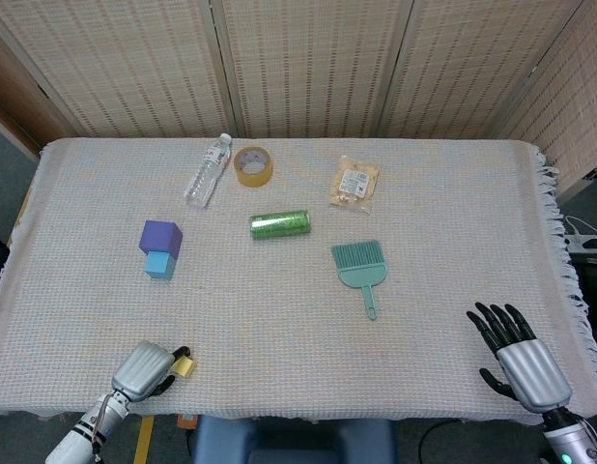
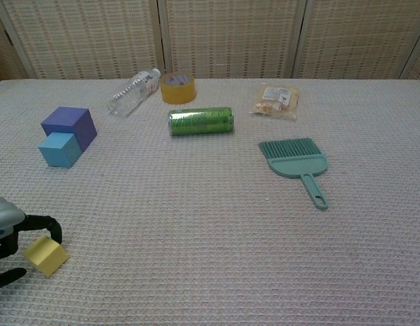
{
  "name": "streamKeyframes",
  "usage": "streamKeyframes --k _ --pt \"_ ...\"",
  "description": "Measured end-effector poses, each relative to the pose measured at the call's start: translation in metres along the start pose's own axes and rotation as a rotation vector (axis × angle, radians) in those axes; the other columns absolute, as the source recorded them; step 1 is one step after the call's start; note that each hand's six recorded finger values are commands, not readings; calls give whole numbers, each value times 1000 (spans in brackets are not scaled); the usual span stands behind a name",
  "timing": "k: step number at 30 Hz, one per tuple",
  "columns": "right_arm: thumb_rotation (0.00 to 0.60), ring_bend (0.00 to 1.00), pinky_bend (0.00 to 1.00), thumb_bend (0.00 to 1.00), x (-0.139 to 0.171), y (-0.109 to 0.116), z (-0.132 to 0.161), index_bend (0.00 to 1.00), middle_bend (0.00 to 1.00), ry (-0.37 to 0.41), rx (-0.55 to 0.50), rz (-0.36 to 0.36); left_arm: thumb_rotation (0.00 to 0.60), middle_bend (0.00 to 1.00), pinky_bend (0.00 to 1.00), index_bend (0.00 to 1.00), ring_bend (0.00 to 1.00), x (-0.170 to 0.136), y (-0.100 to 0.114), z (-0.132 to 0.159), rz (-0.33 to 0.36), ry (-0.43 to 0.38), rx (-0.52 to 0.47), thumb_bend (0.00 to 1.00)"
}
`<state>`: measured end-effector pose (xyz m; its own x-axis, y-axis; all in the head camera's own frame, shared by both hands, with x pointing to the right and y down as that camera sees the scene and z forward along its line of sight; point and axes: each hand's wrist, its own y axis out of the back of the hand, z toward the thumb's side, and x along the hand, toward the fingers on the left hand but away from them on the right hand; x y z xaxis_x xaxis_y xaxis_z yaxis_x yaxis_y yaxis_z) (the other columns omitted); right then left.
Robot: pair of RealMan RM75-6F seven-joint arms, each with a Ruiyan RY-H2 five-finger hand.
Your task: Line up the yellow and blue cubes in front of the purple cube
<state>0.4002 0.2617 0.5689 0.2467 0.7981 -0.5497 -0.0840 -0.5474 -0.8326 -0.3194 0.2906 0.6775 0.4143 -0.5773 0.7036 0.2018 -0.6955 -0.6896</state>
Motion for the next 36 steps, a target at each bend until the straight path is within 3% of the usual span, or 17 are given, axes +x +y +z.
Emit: streamKeyframes --k 11,15,27,36 --pt "600 0 0 26 -2 -2 -1 0 0 -8 4 6 600 1000 1000 488 1000 6 4 -2 40 13 -12 376" --pt "600 0 0 26 -2 -3 -1 0 0 -11 6 10 600 1000 1000 481 1000 6 8 -8 49 26 -35 378" --pt "600 0 0 26 -9 -9 1 0 0 -23 26 24 600 1000 1000 472 1000 31 39 -78 97 216 -191 378" --pt "600 0 0 26 -21 -20 9 0 0 -24 43 55 600 1000 1000 470 1000 68 53 -111 62 252 -274 378"
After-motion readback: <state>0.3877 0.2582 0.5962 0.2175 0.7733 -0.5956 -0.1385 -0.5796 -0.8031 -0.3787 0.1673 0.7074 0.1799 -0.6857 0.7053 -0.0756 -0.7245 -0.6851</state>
